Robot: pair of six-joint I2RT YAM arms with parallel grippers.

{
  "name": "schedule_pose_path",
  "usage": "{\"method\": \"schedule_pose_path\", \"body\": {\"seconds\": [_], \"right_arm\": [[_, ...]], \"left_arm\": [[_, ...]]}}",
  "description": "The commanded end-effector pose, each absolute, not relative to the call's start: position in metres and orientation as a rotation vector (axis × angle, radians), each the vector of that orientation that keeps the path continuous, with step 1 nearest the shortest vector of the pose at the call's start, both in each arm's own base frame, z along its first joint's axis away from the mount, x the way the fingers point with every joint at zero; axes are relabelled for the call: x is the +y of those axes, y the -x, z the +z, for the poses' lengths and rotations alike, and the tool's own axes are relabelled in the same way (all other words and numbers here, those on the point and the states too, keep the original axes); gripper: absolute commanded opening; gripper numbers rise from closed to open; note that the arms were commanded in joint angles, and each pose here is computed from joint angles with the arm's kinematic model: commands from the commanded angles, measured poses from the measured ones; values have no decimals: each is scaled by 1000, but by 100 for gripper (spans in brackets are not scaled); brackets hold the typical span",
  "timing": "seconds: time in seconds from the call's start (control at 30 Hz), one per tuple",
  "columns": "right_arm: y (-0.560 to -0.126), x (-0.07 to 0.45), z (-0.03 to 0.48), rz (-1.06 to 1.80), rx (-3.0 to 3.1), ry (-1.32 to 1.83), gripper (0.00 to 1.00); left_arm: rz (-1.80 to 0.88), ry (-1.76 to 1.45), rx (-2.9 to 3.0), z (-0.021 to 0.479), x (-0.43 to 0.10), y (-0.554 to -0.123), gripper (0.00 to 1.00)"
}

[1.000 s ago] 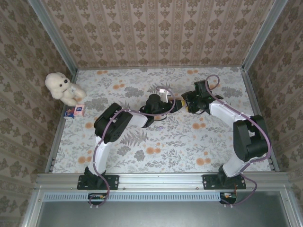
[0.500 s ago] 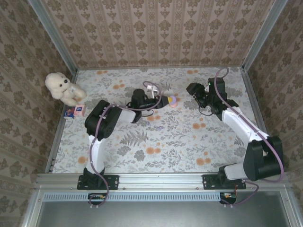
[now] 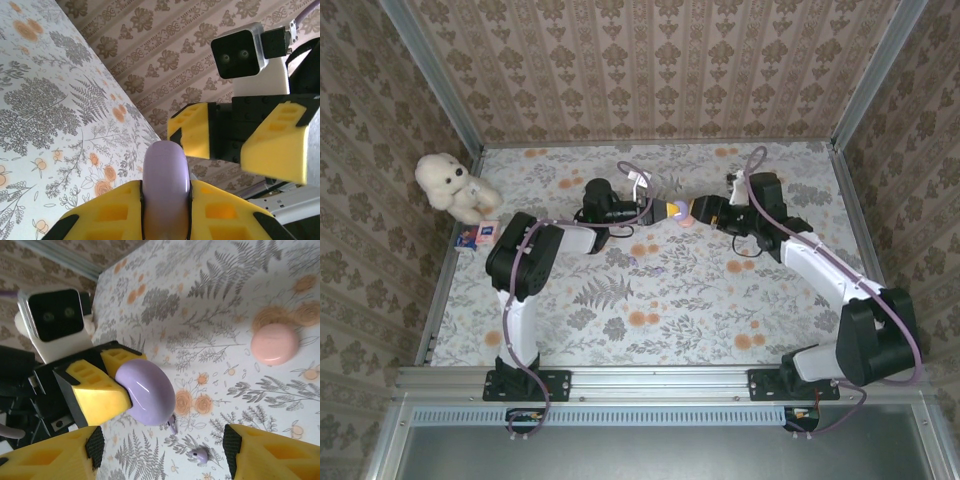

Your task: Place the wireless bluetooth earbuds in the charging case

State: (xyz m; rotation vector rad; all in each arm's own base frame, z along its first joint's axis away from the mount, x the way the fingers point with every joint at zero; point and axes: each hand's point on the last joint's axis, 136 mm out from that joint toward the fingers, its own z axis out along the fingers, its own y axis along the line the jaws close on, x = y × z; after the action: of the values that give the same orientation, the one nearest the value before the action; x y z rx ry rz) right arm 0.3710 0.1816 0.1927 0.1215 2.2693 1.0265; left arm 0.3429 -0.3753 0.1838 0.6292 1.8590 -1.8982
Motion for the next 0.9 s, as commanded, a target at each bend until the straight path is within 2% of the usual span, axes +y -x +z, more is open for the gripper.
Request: {"method": "schedule_pose_path", "body": {"seconds": [0.0, 0.4, 0.87], "right_arm": [[-375, 193, 190, 1031, 2280, -45, 67], [-386, 180, 160, 924, 2349, -138, 64], [-401, 156, 143, 939, 2345, -335, 62]], "left_arm": [[-1913, -723, 1772, 214, -374, -332, 0], [-1913, -787, 1752, 224, -376, -318, 0], [-1897, -862, 1755, 225, -379, -296, 0]]}}
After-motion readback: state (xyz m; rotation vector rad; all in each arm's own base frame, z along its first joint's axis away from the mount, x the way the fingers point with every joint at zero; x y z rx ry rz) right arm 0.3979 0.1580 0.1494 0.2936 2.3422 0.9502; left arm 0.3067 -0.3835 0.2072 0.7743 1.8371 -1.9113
